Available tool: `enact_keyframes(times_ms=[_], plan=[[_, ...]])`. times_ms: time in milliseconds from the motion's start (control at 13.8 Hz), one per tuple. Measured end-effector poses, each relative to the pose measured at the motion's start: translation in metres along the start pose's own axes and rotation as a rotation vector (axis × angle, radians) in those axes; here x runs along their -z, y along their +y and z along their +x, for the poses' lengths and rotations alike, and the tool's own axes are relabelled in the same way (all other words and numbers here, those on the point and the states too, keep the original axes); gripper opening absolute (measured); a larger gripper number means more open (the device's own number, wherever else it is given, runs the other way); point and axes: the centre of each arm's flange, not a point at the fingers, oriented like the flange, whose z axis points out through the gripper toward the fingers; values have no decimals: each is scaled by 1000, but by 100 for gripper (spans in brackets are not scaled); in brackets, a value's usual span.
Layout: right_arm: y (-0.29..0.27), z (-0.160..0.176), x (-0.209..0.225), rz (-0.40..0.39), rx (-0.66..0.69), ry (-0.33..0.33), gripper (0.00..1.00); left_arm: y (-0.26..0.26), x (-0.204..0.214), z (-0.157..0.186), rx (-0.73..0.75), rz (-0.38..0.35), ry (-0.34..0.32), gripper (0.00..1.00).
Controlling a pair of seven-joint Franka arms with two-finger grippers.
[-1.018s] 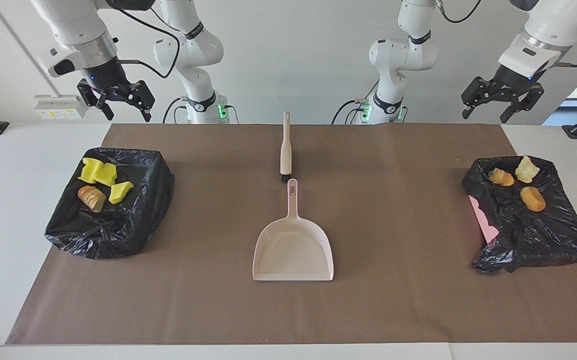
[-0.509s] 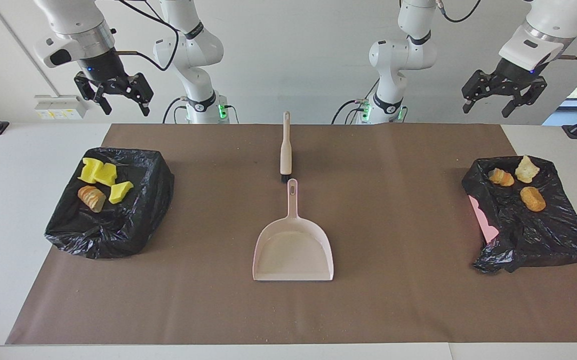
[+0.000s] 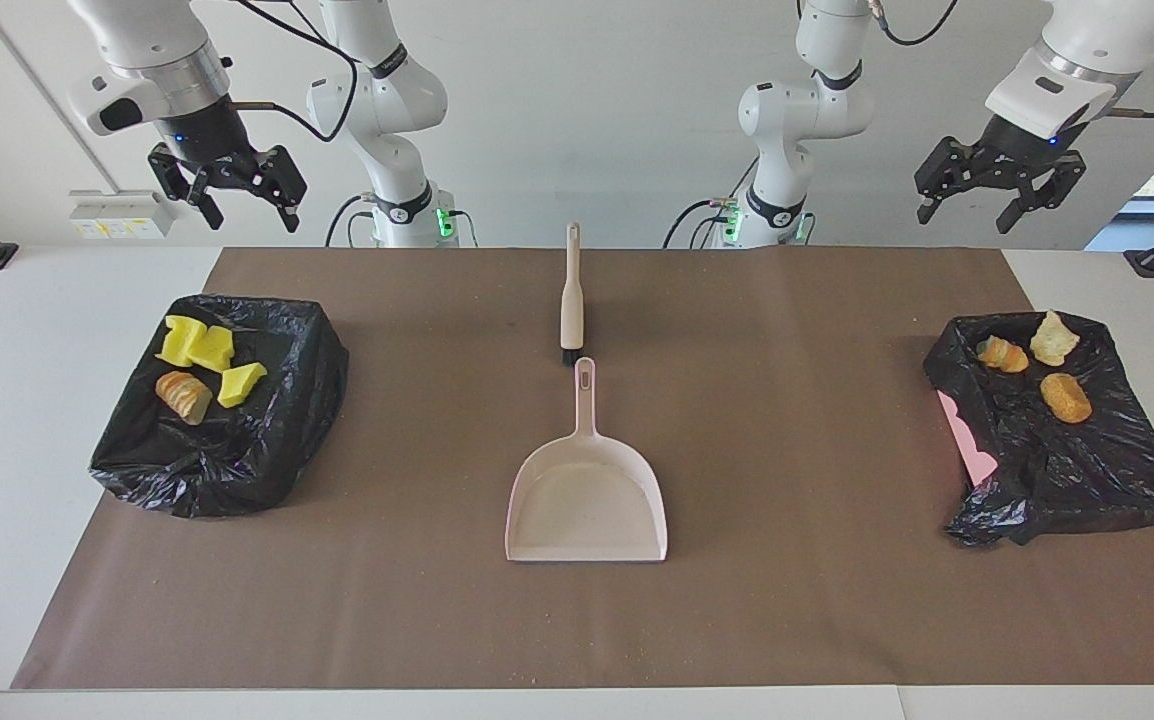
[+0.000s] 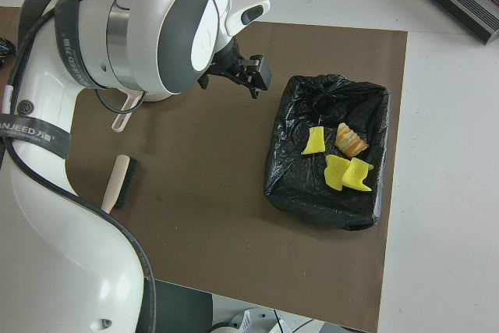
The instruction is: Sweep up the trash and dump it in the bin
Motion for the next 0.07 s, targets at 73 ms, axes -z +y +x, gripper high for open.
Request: enact_keyframes(times_ms=[73], plan=[[0, 0, 0, 0, 0, 0, 100, 0, 0, 0, 0, 0, 1, 100]])
